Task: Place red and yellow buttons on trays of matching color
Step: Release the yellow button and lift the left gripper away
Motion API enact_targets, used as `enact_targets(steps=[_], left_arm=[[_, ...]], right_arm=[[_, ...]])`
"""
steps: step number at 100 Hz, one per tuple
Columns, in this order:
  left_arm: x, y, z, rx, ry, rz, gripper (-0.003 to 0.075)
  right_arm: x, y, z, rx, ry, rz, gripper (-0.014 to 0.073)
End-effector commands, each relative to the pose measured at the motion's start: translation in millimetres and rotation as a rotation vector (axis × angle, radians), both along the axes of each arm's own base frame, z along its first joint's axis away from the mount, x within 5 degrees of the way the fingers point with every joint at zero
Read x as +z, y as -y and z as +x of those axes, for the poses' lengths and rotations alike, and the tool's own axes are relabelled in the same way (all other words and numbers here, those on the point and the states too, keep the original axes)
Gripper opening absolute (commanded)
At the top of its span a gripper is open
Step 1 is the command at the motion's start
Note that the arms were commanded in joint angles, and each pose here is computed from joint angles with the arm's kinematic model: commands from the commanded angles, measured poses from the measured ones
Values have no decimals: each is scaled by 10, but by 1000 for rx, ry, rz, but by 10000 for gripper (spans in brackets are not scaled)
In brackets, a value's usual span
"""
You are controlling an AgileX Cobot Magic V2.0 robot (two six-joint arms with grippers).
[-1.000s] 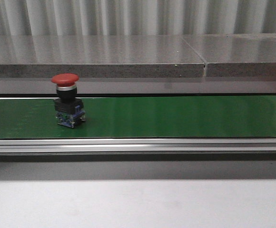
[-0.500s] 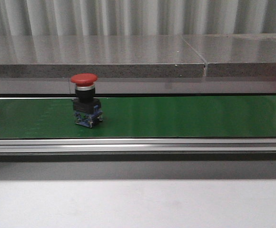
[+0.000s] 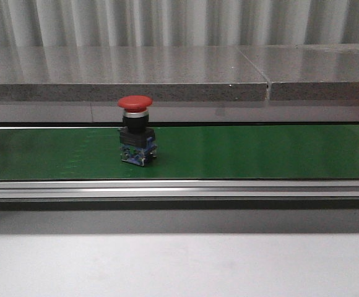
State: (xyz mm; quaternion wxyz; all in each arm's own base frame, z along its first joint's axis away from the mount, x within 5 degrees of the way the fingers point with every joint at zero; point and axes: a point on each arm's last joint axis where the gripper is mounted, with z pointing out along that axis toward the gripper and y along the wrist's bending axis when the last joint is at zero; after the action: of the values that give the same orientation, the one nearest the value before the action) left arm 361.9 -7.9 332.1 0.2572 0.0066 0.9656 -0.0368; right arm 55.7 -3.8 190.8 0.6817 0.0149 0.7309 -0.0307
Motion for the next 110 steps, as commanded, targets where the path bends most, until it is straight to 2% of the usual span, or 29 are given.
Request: enact_targets(steps=[1,8,20,27,58,82,110], left_arm=[[364,117,-148,-30,165,-13,433],[399,176,-243,-46,196,-15,338],[403,245,-459,-68,248,-18,94],[394,281,-585,-80,274,-21,-22],[275,303,-1297,-111,349,-34,-20],[236,215,-1931,-97,513,-59,-20],[46,125,-2576,-97,627,-69,-20]], right_arm=[[95,-3,-4,3,86,-13,-65],[95,-3,-4,3,86,-13,-65],[95,-3,-4,3,86,-13,-65],[95,-3,-4,3,86,-13,-65],[95,-3,-4,3,86,-13,-65],[95,-3,-4,3,86,-13,-65],[97,-3,-4,3,88,-13,-65]])
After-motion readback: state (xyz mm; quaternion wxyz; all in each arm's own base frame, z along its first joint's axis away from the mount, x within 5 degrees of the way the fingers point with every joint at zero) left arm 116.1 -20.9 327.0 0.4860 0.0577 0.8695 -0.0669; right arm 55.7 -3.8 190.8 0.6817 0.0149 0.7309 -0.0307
